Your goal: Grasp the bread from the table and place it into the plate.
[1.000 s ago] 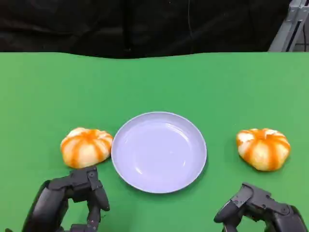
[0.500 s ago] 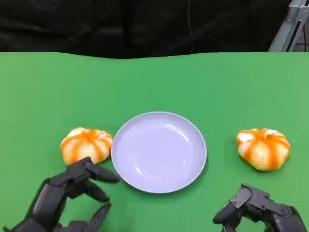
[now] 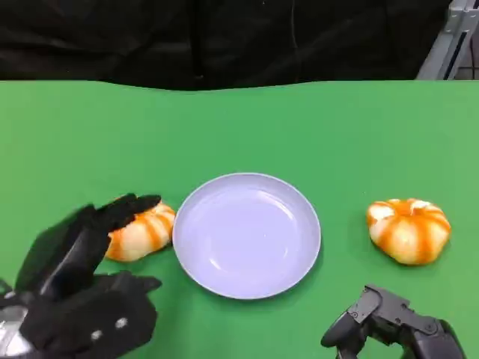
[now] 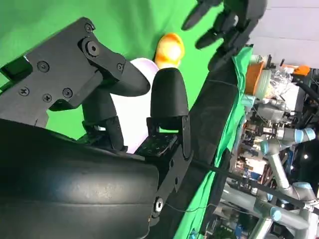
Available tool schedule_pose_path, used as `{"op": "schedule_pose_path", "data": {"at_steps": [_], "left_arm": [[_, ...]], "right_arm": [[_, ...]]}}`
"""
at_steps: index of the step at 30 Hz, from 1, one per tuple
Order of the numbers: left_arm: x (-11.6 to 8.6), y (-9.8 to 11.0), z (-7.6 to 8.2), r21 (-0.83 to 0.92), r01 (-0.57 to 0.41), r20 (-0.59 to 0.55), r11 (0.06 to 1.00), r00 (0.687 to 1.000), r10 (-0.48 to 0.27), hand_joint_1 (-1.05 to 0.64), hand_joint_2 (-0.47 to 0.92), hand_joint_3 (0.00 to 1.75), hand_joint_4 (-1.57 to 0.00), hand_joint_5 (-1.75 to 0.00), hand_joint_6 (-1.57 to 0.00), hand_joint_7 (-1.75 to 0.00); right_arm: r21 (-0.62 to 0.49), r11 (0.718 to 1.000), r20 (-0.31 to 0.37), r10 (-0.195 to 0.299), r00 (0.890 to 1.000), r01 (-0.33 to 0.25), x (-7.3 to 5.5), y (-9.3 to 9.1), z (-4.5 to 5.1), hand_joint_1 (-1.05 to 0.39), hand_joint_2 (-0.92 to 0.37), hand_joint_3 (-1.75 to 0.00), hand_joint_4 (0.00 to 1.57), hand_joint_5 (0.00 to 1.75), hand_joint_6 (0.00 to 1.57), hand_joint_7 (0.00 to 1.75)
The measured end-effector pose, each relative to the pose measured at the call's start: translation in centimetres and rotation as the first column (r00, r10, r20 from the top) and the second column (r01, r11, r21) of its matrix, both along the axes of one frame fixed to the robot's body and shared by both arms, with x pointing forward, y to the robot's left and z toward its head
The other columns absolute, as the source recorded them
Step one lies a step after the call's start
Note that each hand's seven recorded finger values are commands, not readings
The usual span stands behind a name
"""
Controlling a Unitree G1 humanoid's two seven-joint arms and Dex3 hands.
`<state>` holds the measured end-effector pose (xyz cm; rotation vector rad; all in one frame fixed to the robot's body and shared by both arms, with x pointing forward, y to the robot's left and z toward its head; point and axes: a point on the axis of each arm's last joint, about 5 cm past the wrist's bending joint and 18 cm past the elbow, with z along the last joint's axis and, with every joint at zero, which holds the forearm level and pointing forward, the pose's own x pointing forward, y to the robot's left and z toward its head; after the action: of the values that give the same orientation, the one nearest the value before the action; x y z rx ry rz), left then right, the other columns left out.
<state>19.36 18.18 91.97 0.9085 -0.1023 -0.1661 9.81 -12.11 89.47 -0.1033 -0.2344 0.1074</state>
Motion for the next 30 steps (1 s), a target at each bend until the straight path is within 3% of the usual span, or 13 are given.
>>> {"op": "schedule_pose_path", "data": {"at_steps": [4,10,16,21,26,30], "left_arm": [[1.1,-0.5,0.8,0.103,0.011,0.021,0.995,1.0,-0.014,-0.5,0.92,0.06,-0.26,-0.61,-0.41,-0.06],[3.7,-1.6,0.9,0.291,0.021,-0.054,0.957,0.999,-0.006,-0.48,0.92,0.02,-0.35,-0.55,-0.5,-0.06],[5.7,-2.8,0.4,0.415,0.051,-0.128,0.908,0.992,0.003,-0.47,0.9,0.0,-0.35,-0.5,-0.51,-0.03],[7.0,-3.4,-1.0,0.491,0.08,-0.208,0.868,0.978,0.028,-0.5,0.9,0.0,-0.34,-0.43,-0.49,-0.01],[7.9,-4.0,-2.3,0.551,0.122,-0.298,0.826,0.953,0.058,-0.5,0.91,0.0,-0.55,-0.24,-0.59,-0.02],[8.5,-4.1,-2.6,0.563,0.131,-0.316,0.816,0.946,0.067,-0.4,0.92,0.03,-0.74,-0.28,-0.69,-0.05]], "right_arm": [[-0.001,1.0,0.0,0.0,1.0,0.0,0.0,0.0,0.0,-0.17,-0.45,-1.21,0.73,1.62,0.68,1.38],[-0.001,1.0,0.003,-0.001,1.0,0.001,0.0,0.1,0.05,-0.16,-0.45,-1.21,0.74,1.62,0.68,1.37],[0.001,1.0,0.006,-0.003,1.0,0.003,-0.1,0.1,0.12,-0.17,-0.45,-1.21,0.73,1.62,0.68,1.37],[0.002,1.0,0.006,-0.002,1.0,0.002,-0.1,0.2,0.14,-0.17,-0.45,-1.21,0.72,1.63,0.68,1.37],[-0.001,1.0,0.012,-0.003,1.0,0.003,-0.2,0.3,0.29,-0.18,-0.46,-1.2,0.71,1.64,0.67,1.37],[0.002,1.0,0.014,-0.004,1.0,0.004,-0.3,0.3,0.34,-0.18,-0.47,-1.18,0.71,1.64,0.67,1.38]]}}
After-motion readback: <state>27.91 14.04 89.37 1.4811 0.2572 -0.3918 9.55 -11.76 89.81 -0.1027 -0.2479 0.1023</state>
